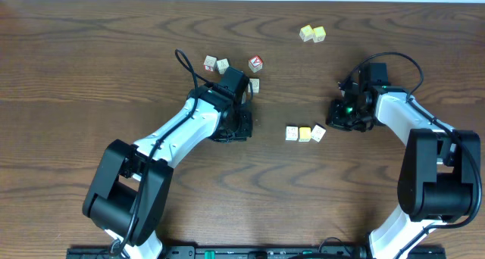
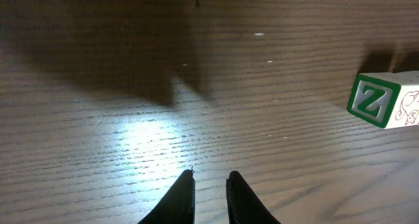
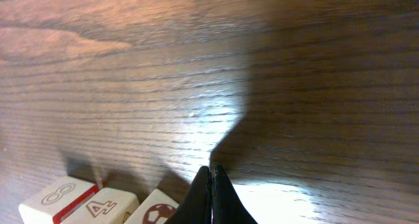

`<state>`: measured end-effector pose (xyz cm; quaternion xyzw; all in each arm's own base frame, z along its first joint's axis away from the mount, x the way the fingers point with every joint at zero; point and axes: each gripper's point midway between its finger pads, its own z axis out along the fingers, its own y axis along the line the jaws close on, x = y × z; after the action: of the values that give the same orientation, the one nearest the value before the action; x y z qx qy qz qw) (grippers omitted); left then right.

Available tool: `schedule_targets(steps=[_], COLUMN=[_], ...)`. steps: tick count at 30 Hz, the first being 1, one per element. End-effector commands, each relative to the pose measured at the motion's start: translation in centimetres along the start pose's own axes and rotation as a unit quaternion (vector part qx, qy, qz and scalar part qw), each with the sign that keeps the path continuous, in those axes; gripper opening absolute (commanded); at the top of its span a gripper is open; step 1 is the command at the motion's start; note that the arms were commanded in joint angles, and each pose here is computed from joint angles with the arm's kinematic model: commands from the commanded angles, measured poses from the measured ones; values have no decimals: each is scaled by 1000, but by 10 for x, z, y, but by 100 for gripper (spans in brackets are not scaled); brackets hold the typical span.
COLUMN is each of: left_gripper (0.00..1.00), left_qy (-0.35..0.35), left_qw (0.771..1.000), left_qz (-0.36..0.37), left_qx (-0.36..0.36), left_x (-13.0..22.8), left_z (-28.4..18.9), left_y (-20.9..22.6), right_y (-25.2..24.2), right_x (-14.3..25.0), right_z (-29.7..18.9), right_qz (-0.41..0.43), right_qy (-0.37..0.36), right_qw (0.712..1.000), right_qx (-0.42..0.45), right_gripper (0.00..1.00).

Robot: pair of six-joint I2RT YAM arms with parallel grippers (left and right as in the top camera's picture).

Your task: Lift 3 blocks

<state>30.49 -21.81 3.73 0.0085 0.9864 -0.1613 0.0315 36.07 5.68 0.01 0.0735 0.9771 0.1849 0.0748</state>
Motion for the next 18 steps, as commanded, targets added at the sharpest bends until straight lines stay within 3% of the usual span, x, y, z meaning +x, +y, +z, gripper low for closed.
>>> schedule_targets(steps=[1,18], left_gripper=[19,19], left_qy=[0,3], left_qw=[1000,1000], left_qz=[-5,-6], left_qx=[-8,-9], left_x=[1,3], left_z=[1,1], left_y=[3,4], right_y=[6,11], right_x=[7,34], right_z=[6,7], right_qz=[-27,-5], right_qy=[14,66], right_qw=[999,998], right_qx=[-17,-12], right_gripper=[1,1])
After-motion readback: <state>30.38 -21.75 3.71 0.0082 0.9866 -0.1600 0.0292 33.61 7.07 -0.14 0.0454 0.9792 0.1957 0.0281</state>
